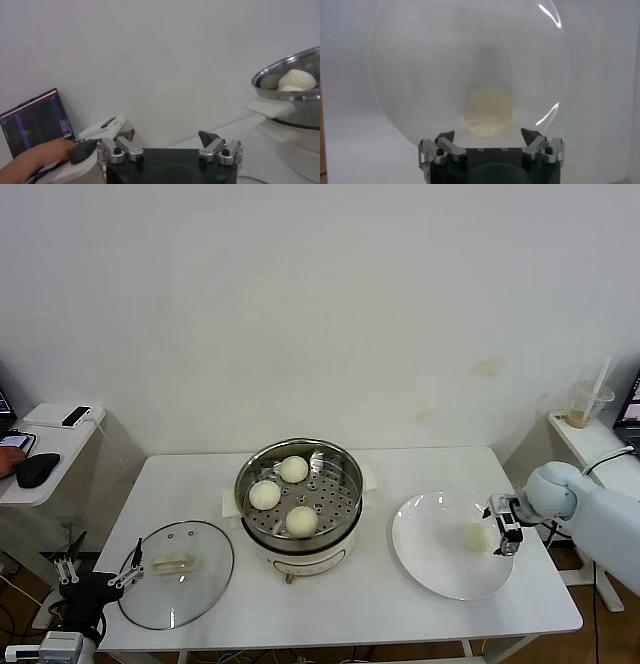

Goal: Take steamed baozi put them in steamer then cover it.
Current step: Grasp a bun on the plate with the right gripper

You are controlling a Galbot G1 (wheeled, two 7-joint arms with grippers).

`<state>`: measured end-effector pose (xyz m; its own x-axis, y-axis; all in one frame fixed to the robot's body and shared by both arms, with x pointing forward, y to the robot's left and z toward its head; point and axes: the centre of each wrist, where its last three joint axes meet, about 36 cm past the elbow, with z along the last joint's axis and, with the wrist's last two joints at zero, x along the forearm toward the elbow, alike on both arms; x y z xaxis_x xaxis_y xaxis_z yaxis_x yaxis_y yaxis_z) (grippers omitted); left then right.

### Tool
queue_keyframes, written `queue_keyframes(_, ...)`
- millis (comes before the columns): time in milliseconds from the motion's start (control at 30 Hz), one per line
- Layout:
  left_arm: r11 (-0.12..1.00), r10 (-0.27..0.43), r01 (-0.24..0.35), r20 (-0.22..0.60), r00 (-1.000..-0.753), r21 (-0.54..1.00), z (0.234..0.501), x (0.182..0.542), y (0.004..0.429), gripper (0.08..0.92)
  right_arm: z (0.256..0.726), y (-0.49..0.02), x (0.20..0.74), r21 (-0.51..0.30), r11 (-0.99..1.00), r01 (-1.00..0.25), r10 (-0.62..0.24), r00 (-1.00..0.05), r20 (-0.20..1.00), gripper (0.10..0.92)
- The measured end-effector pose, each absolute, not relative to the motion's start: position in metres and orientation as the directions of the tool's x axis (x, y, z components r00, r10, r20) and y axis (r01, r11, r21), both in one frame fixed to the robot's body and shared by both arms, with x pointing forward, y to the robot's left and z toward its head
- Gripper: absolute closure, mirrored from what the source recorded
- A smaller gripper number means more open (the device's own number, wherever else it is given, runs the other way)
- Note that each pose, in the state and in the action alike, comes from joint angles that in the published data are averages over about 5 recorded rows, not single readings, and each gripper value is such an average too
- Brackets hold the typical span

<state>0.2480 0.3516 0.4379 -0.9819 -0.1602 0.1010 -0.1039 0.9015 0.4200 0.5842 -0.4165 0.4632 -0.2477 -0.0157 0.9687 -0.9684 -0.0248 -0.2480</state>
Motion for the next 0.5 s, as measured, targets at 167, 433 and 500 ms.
queue_keyframes(167, 0.901, -0.163, -0.106, 0.101, -0.982, 0.422, 0.438, 0.248, 0.352, 0.177, 0.454, -0.412, 0.59, -0.254, -0.017, -0.967, -0.023, -0.253, 0.967, 0.205)
queue_keyframes(433, 0.899, -0.167, -0.109, 0.1, -0.981, 0.424, 0.438, 0.247, 0.353, 0.177, 0.446, -0.406, 0.593, -0.246, -0.01, -0.969, -0.018, -0.246, 0.969, 0.318)
queue_keyframes(500, 0.899, -0.167, -0.11, 0.1, -0.981, 0.424, 0.439, 0.247, 0.353, 0.177, 0.446, -0.406, 0.594, -0.244, -0.008, -0.97, -0.015, -0.244, 0.97, 0.353)
